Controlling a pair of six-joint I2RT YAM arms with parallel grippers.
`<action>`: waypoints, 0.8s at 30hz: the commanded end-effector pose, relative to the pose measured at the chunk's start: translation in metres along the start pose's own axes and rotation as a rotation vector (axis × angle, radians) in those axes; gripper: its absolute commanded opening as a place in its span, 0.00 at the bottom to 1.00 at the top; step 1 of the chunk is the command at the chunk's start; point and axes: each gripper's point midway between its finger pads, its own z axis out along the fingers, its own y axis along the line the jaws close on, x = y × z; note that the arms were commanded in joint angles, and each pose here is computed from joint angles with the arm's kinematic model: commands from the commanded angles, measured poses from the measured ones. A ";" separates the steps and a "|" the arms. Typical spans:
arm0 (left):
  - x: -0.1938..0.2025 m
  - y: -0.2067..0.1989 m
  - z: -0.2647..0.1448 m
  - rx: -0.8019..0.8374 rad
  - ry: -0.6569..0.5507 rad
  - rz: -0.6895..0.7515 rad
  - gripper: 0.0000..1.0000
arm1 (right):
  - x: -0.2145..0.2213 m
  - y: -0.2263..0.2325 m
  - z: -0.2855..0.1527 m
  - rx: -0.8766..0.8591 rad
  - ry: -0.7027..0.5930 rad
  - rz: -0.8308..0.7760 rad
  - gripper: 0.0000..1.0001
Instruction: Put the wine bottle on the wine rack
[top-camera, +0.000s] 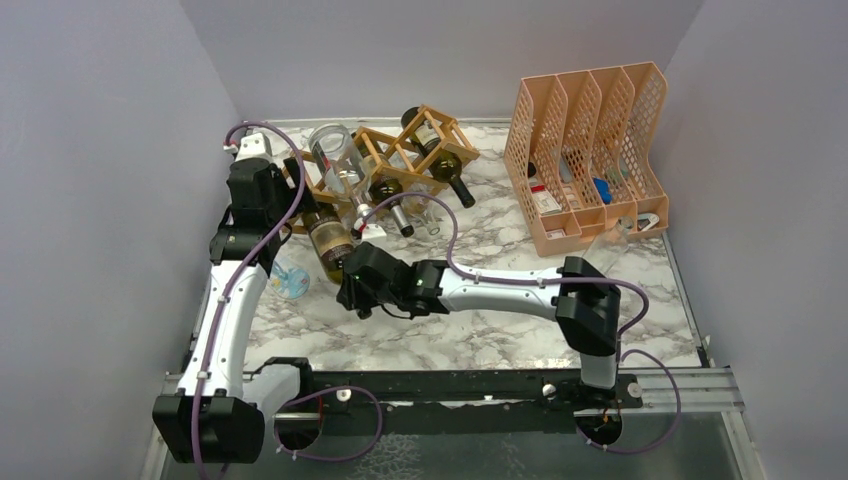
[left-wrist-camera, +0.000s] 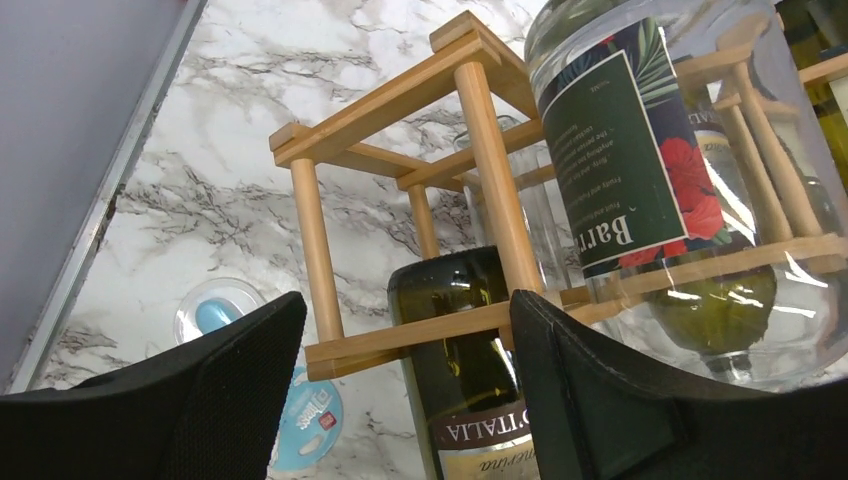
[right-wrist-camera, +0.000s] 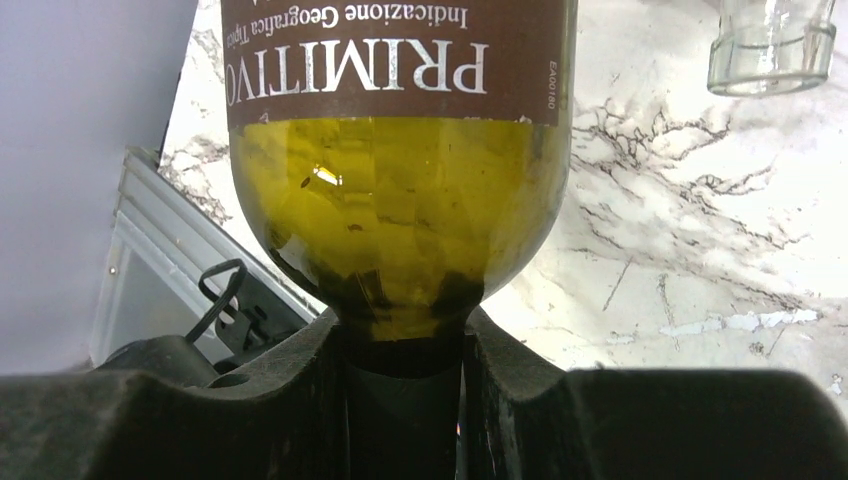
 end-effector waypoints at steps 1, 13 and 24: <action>0.009 -0.009 0.004 0.071 0.019 -0.015 0.76 | -0.039 0.025 0.001 -0.034 -0.116 -0.016 0.13; 0.033 -0.024 0.012 0.161 0.099 -0.027 0.55 | -0.053 0.020 0.017 0.017 -0.137 -0.057 0.13; 0.044 -0.026 0.017 0.173 0.141 -0.035 0.54 | -0.065 0.015 0.029 0.049 -0.115 -0.159 0.21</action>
